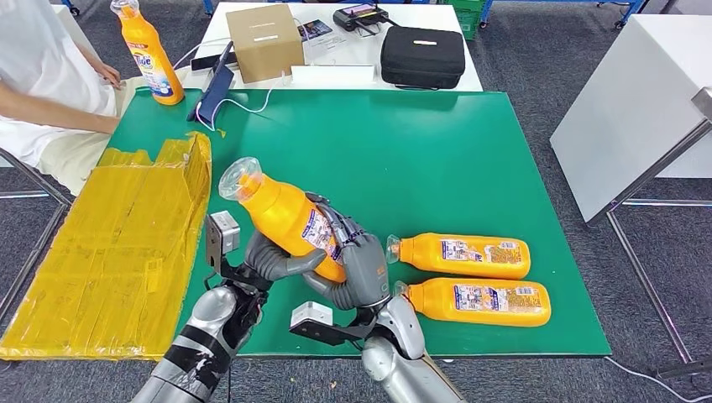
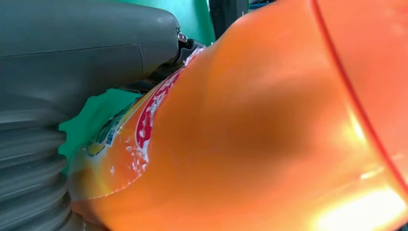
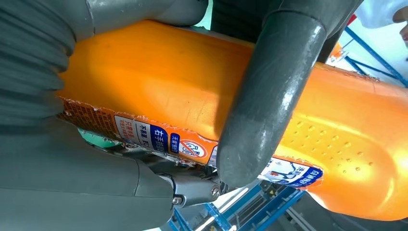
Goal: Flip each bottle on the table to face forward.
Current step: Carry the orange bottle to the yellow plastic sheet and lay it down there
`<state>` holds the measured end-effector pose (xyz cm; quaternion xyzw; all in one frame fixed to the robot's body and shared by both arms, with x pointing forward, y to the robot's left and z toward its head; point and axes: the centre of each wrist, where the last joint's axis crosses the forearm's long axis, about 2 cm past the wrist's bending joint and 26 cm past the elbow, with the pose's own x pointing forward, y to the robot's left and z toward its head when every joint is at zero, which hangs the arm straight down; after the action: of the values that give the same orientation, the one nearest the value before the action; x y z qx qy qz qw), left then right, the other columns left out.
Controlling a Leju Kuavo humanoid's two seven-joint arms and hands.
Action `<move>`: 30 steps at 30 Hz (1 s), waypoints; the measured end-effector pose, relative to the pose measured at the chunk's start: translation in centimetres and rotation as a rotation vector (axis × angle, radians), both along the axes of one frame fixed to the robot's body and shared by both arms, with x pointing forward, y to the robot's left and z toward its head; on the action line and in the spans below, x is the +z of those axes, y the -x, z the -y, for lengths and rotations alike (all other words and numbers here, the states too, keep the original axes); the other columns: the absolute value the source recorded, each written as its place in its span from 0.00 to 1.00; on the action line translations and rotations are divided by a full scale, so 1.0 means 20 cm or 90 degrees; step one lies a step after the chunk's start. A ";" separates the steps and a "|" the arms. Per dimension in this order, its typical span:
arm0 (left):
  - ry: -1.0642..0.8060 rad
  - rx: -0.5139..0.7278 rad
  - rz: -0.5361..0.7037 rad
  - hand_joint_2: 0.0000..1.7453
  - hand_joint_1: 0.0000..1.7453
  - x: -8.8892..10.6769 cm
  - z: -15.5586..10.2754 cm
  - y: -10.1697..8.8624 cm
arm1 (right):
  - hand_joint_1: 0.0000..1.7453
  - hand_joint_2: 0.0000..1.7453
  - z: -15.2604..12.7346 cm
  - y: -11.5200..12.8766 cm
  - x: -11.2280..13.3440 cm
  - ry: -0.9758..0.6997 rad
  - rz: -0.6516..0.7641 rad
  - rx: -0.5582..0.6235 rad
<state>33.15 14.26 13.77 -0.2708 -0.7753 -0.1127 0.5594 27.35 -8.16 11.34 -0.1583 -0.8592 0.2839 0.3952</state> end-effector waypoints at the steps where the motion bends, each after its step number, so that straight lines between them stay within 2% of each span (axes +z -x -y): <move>1: 0.000 0.001 0.000 1.00 1.00 0.00 0.00 0.00 | 1.00 1.00 0.00 0.00 0.00 0.000 0.000 0.000; 3: 0.004 0.003 0.000 1.00 1.00 0.00 0.00 0.00 | 0.83 1.00 0.00 0.00 0.00 0.001 0.001 0.001; 5: 0.009 0.010 0.001 1.00 1.00 0.01 0.00 0.01 | 0.33 1.00 0.00 -0.01 0.01 0.003 0.007 0.000; 7: -0.005 0.054 0.020 1.00 1.00 0.03 -0.02 -0.01 | 0.00 1.00 -0.01 0.00 0.01 -0.016 0.007 0.003; 14: -0.196 0.338 0.181 1.00 1.00 0.19 -0.17 -0.14 | 0.00 1.00 0.02 0.07 0.15 -0.112 0.032 0.030; 20: -0.265 0.413 0.226 1.00 1.00 0.26 -0.22 -0.19 | 0.00 1.00 0.05 0.09 0.25 -0.153 0.068 0.042; 22: -0.370 0.488 0.271 1.00 1.00 0.27 -0.24 -0.22 | 0.00 1.00 0.07 0.09 0.29 -0.177 0.078 0.049; 26: -0.743 0.669 0.439 1.00 1.00 0.28 -0.33 -0.33 | 0.00 1.00 0.11 0.10 0.39 -0.227 0.114 0.061; 28: -0.903 0.688 0.511 1.00 1.00 0.24 -0.40 -0.38 | 0.00 1.00 0.14 0.10 0.43 -0.248 0.130 0.064; 30: -0.995 0.679 0.509 1.00 1.00 0.17 -0.51 -0.40 | 0.00 1.00 0.18 0.10 0.46 -0.264 0.144 0.064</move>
<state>41.18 24.49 17.20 0.6065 -0.6341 -0.4048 0.2573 25.38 -11.66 20.46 -0.0617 -0.9447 0.1008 0.3060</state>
